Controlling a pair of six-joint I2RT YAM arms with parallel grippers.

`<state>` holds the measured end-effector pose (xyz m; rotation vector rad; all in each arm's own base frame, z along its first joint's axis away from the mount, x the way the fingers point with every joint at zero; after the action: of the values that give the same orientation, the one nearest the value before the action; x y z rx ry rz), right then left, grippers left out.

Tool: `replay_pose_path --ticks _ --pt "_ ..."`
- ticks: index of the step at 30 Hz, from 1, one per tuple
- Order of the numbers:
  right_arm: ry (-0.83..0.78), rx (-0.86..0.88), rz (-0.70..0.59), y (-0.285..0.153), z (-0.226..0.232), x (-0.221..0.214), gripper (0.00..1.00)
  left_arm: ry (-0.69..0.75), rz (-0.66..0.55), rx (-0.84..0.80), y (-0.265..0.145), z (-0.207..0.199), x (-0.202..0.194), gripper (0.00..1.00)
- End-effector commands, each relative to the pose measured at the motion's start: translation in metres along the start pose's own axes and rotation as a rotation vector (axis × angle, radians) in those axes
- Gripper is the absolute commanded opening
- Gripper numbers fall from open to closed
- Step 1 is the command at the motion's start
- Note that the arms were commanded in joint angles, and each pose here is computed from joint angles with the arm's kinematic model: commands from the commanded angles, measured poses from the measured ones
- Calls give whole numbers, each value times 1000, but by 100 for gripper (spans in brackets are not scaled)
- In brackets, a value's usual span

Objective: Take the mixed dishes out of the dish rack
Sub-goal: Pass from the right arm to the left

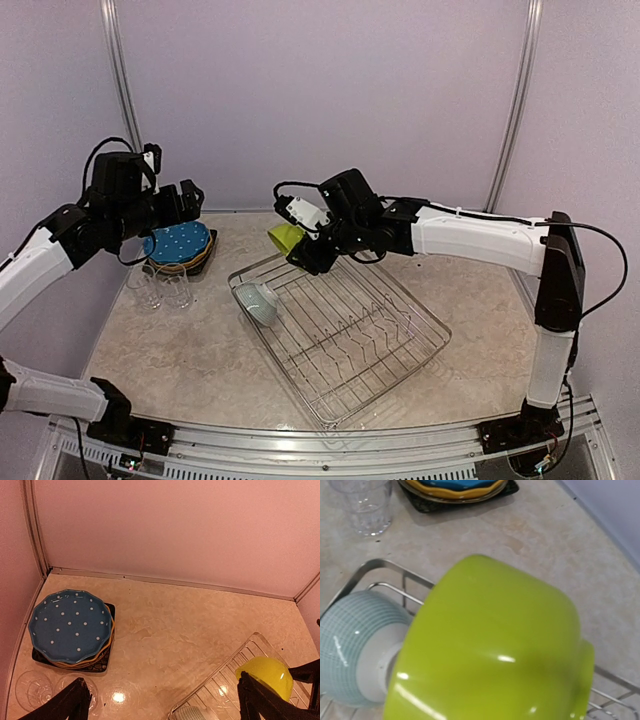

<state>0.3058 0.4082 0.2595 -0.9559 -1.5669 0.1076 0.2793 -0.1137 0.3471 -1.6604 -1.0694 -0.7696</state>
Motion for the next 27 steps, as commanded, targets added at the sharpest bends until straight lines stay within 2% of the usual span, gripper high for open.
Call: replay_pose_path --ticks 1,4,7,12,17,23,27 --pt "59 46 -61 -24 -5 13 46 81 -50 -29 -8 -8 15 99" --pt "74 70 -70 -29 -5 14 46 121 14 -168 -13 -16 -2 99" --pt "108 89 -92 -35 -9 17 45 166 16 -241 -20 -26 -11 99" --pt "177 161 -156 -43 -10 26 44 430 -33 -315 -33 -50 -12 99" --pt "180 260 -197 -51 -3 37 44 699 -15 -388 -32 -78 -25 99" --pt "177 348 -230 -71 3 46 43 771 5 -461 -26 -93 -39 98" --pt "186 418 -241 -81 9 49 43 839 -1 -486 -21 -103 -46 92"
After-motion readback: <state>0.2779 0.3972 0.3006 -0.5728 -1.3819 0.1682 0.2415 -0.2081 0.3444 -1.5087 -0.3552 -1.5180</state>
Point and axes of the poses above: each gripper's point midway between its finger pads, its own y axis out along the fingers, its own z axis along the line the jaws close on, x = y × z, the point moved 7 cm from there along -y, back along the fingers, and after that the axes turned 6 degrees about -y, right-handed, at the moved point
